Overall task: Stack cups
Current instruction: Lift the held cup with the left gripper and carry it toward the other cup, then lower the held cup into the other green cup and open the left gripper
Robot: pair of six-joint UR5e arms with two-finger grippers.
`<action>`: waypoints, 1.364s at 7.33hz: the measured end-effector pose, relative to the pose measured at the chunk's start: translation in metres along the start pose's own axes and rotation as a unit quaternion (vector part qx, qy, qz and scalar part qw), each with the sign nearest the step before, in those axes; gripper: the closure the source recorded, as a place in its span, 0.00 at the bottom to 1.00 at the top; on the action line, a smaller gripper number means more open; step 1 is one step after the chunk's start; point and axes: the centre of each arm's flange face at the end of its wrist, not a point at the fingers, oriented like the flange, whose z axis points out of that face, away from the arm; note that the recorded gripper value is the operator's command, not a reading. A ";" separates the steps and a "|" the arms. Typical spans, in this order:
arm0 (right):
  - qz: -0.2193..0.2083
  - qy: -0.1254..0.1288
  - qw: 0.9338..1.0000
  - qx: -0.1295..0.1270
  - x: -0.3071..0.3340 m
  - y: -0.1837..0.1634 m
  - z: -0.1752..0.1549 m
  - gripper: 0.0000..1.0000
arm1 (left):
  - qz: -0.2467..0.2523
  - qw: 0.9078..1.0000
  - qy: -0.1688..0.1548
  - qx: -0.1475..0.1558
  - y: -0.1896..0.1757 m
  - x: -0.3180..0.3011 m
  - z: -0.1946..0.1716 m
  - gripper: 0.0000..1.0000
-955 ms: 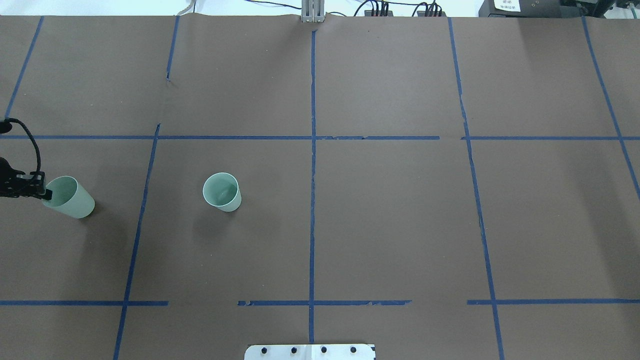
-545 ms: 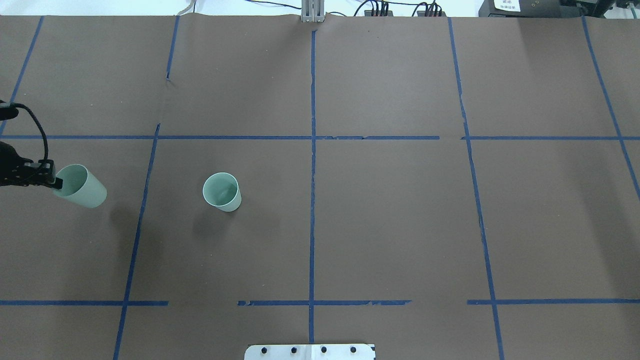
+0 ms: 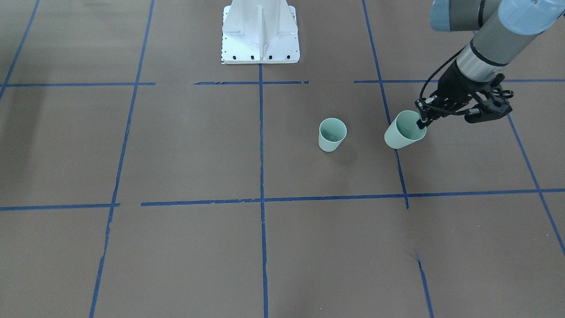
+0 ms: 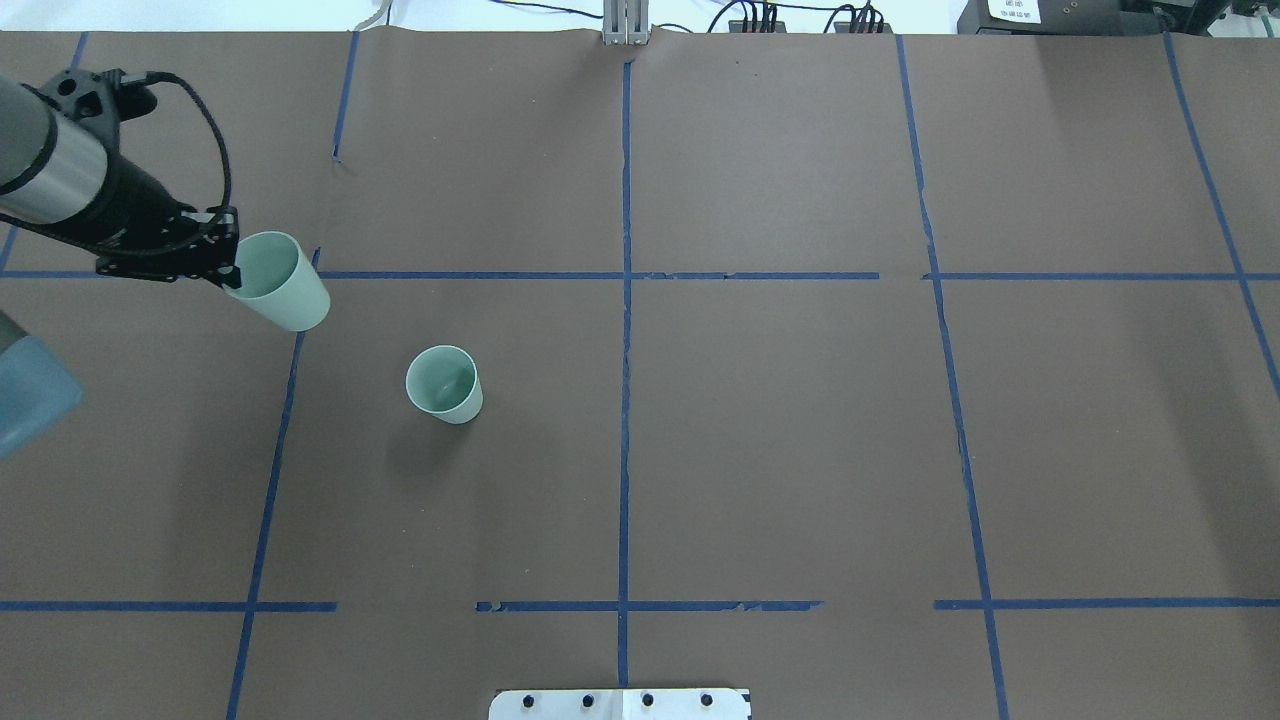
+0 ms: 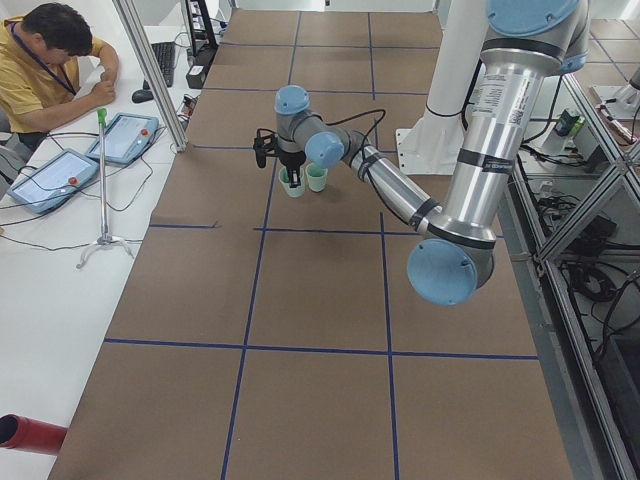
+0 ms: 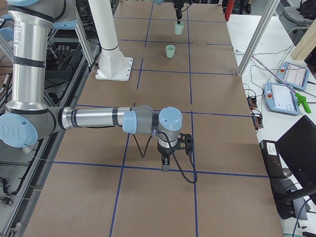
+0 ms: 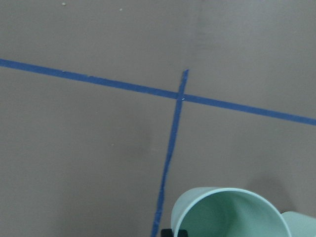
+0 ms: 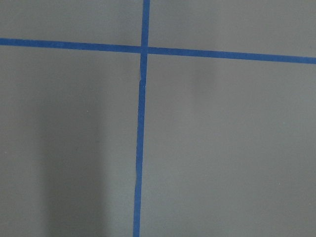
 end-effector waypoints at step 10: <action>0.000 0.000 1.000 0.000 0.000 0.000 0.000 0.00 | -0.019 1.000 -0.019 -0.016 0.092 0.098 0.062 0.00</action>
